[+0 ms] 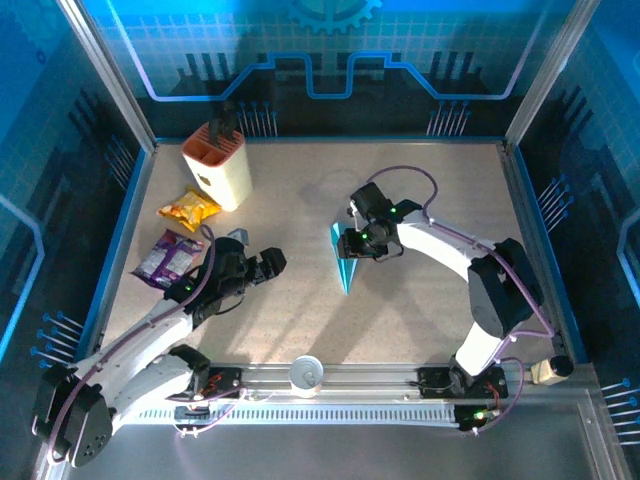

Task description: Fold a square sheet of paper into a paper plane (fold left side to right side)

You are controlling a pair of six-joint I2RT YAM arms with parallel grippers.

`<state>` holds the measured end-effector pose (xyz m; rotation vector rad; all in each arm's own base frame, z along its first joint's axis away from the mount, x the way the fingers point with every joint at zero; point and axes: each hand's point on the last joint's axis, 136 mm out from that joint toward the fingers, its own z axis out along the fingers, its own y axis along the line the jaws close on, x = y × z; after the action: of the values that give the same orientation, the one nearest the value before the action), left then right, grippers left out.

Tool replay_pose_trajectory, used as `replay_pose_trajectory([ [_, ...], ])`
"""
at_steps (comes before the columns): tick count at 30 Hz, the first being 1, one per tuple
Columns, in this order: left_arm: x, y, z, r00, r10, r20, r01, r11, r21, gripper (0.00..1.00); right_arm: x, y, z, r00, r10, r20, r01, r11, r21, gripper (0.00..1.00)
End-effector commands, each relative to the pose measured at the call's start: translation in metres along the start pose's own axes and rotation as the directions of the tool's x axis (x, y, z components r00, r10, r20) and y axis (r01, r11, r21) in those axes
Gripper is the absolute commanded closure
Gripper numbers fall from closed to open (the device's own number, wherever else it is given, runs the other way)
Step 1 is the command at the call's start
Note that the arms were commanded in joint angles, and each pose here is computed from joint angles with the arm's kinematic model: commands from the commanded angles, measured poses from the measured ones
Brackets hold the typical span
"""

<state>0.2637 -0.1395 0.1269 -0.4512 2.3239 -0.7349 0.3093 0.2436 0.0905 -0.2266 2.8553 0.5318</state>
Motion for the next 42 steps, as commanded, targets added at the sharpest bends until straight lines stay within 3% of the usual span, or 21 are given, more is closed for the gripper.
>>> replay_pose_trajectory([
  [1, 0.000, 0.002, -0.002, 1.000, 0.005, 0.009, -0.005, 1.000, 0.010, 0.09, 0.009, -0.006, 0.008, 0.998, -0.014, -0.058, 0.018, 0.998, 0.064, 0.54],
  [18, 0.001, 0.008, -0.004, 1.000, 0.005, 0.013, -0.004, 1.000, -0.005, 0.09, 0.007, 0.003, 0.037, 0.992, -0.040, -0.116, 0.049, 0.996, 0.069, 0.55],
  [42, 0.001, 0.009, -0.005, 1.000, 0.002, 0.017, -0.002, 1.000, -0.008, 0.09, 0.015, -0.016, 0.068, 0.984, -0.043, -0.172, 0.080, 0.974, 0.211, 0.75],
])
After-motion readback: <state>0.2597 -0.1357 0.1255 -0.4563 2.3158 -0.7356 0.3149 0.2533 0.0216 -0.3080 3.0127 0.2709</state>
